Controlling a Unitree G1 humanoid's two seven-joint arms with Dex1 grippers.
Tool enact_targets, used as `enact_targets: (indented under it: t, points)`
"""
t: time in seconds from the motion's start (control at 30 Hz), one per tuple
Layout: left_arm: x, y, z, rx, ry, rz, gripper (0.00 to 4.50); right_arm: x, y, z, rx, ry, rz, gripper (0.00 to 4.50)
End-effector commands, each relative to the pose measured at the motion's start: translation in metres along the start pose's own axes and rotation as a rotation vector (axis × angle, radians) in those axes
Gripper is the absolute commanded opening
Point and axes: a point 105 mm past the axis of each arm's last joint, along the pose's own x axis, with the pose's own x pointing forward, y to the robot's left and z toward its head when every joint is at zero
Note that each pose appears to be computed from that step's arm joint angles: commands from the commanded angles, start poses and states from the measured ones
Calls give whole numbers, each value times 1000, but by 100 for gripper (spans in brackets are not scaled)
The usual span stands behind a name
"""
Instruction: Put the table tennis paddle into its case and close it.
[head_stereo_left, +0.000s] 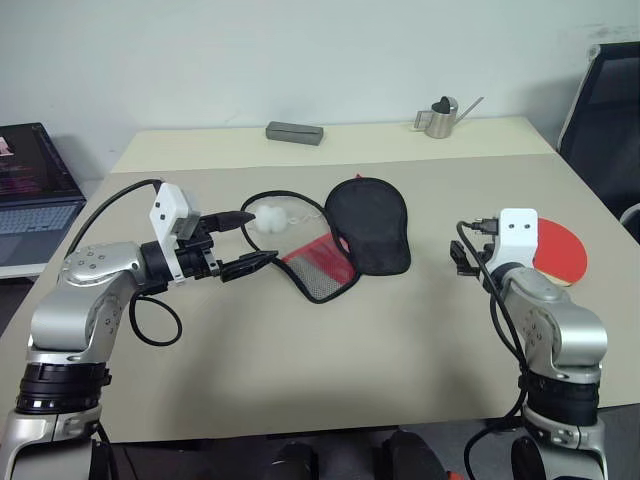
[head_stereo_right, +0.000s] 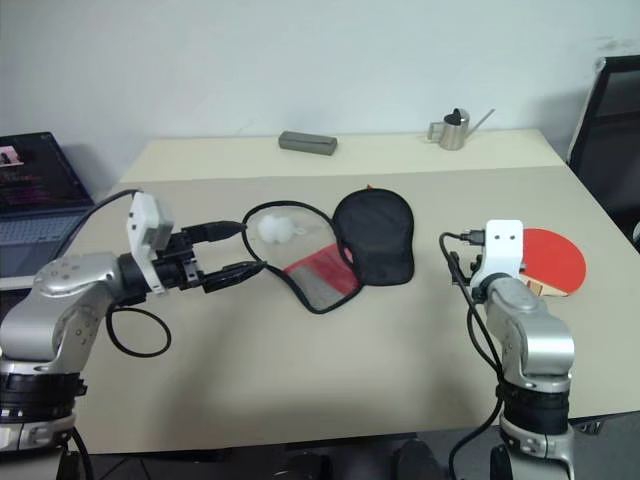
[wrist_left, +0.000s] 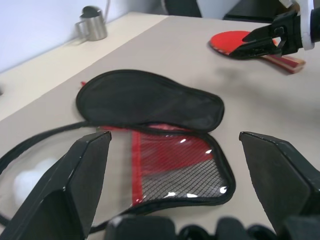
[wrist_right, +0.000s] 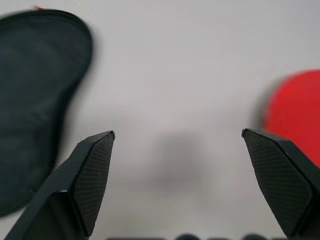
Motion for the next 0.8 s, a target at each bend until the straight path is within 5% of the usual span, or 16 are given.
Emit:
enact_targets:
  t: [0.03, 0.33, 0.8]
  points:
    - [3, 1, 9, 40, -19, -26, 450, -15, -26, 12, -1, -85, -151, 447]
    - [11, 4, 10, 51, -11, -72, 450, -24, -67, -14, 28, -59, -354, 447]
    - [11, 2, 9, 48, -2, -108, 450, -8, -72, -46, 117, 36, -392, 447]
